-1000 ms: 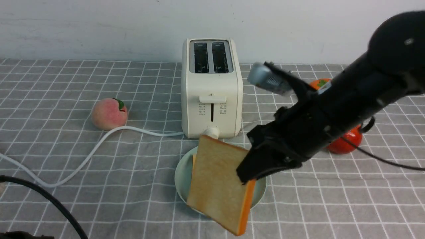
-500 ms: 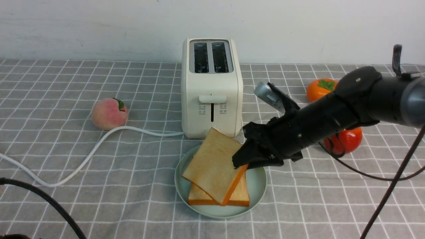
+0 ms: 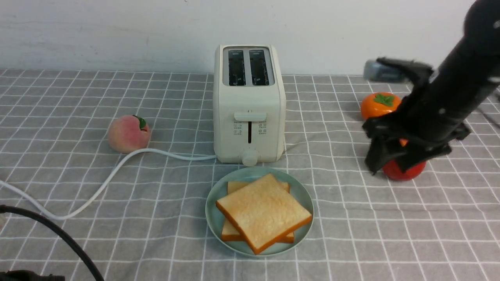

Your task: Take toasted bread from bread machine on grey coffee table place on plate.

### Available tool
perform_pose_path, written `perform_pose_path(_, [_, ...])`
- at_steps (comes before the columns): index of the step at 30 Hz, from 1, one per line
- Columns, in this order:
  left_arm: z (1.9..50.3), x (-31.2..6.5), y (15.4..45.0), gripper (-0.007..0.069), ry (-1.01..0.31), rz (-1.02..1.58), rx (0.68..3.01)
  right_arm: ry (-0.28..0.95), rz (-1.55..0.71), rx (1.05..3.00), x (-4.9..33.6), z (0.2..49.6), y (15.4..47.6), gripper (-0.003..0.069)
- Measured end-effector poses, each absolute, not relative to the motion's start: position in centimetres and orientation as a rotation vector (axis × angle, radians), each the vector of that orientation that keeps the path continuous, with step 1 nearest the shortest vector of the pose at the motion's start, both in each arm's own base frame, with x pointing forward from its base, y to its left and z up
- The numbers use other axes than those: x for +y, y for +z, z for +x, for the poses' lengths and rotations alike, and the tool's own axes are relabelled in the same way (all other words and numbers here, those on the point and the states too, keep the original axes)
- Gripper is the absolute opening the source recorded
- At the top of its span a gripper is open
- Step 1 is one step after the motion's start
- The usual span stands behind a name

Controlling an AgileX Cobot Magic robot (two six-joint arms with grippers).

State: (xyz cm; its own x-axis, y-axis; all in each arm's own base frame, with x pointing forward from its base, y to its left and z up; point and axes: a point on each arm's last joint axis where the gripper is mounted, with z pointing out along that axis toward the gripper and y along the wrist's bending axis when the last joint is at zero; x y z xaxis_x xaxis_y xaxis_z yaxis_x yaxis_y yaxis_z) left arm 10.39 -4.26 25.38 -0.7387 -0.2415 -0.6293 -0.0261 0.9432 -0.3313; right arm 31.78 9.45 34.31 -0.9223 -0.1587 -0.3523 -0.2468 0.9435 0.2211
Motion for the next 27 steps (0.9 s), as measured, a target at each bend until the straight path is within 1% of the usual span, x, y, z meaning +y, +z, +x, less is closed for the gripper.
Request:
perform_pose_path(1, [10.4,-4.3,25.4,-0.0014,-0.394,-0.188,2.376,0.360,-0.296,2.755,9.3,31.5,34.7,0.0320])
perform_pose_path(2, [10.5,-4.3,25.5,-0.0014,-0.401,-0.186,2.366,0.324,-0.276,2.680,8.5,29.4,37.5,0.0200])
perform_pose_path(3, [10.5,-4.3,25.5,-0.0014,-0.406,-0.184,2.360,0.306,-0.273,2.614,7.9,27.7,39.5,0.0113])
perform_pose_path(4, [10.5,-4.4,25.6,-0.0014,-0.410,-0.183,2.354,0.285,-0.257,2.545,7.2,25.7,41.4,0.0049])
perform_pose_path(5, [10.6,-4.4,25.6,-0.0014,-0.415,-0.182,2.347,0.261,-0.241,2.478,6.6,24.0,42.9,0.0010])
perform_pose_path(7, [10.7,-4.5,25.8,-0.0014,-0.429,-0.177,2.327,0.244,-0.164,2.286,5.0,19.1,46.2,-0.0016])
perform_pose_path(8, [10.7,-4.5,25.8,-0.0014,-0.434,-0.176,2.319,0.240,-0.138,2.226,4.5,17.8,46.7,-0.0018])
perform_pose_path(10, [10.9,-4.6,26.0,-0.0014,-0.446,-0.168,2.295,0.250,-0.072,2.040,3.1,13.1,48.0,-0.0018])
perform_pose_path(11, [10.9,-4.6,26.1,-0.0014,-0.449,-0.162,2.281,0.249,-0.053,1.947,2.4,10.9,47.9,-0.0018])
perform_pose_path(12, [11.0,-4.7,26.2,-0.0014,-0.454,-0.156,2.266,0.243,-0.042,1.854,1.8,8.8,47.4,-0.0018])
perform_pose_path(13, [11.1,-4.7,26.3,-0.0014,-0.461,-0.148,2.246,0.227,-0.035,1.750,1.1,6.8,45.9,-0.0017])
perform_pose_path(15, [11.2,-4.8,26.6,-0.0014,-0.479,-0.142,2.216,0.211,-0.027,1.612,0.2,3.9,43.2,-0.0013])
perform_pose_path(16, [11.3,-4.8,26.6,-0.0014,-0.481,-0.141,2.214,0.212,-0.025,1.600,0.1,3.6,42.8,-0.0013])
perform_pose_path(17, [11.4,-5.0,26.8,-0.0014,-0.498,-0.135,2.187,0.225,-0.002,1.487,-0.4,1.5,39.7,-0.0008])
perform_pose_path(18, [11.4,-5.0,26.9,-0.0013,-0.507,-0.134,2.174,0.235,0.010,1.444,-0.6,1.0,37.7,-0.0008])
perform_pose_path(19, [11.5,-5.1,27.0,-0.0013,-0.515,-0.131,2.162,0.243,0.020,1.413,-0.7,0.8,35.7,-0.0007])
perform_pose_path(20, [11.5,-5.1,27.0,-0.0013,-0.518,-0.131,2.159,0.239,0.017,1.415,-0.6,1.1,34.9,-0.0006])
perform_pose_path(21, [11.5,-5.1,27.2,-0.0013,-0.529,-0.129,2.144,0.257,0.030,1.391,-0.6,1.3,32.9,-0.0005])
perform_pose_path(23, [11.6,-5.2,27.3,-0.0013,-0.544,-0.130,2.128,0.264,0.032,1.399,-0.3,2.3,30.4,-0.0001])
perform_pose_path(27, [11.6,-5.2,27.4,-0.0013,-0.549,-0.129,2.120,0.262,-0.003,1.382,0.2,3.4,28.4,0.0004])
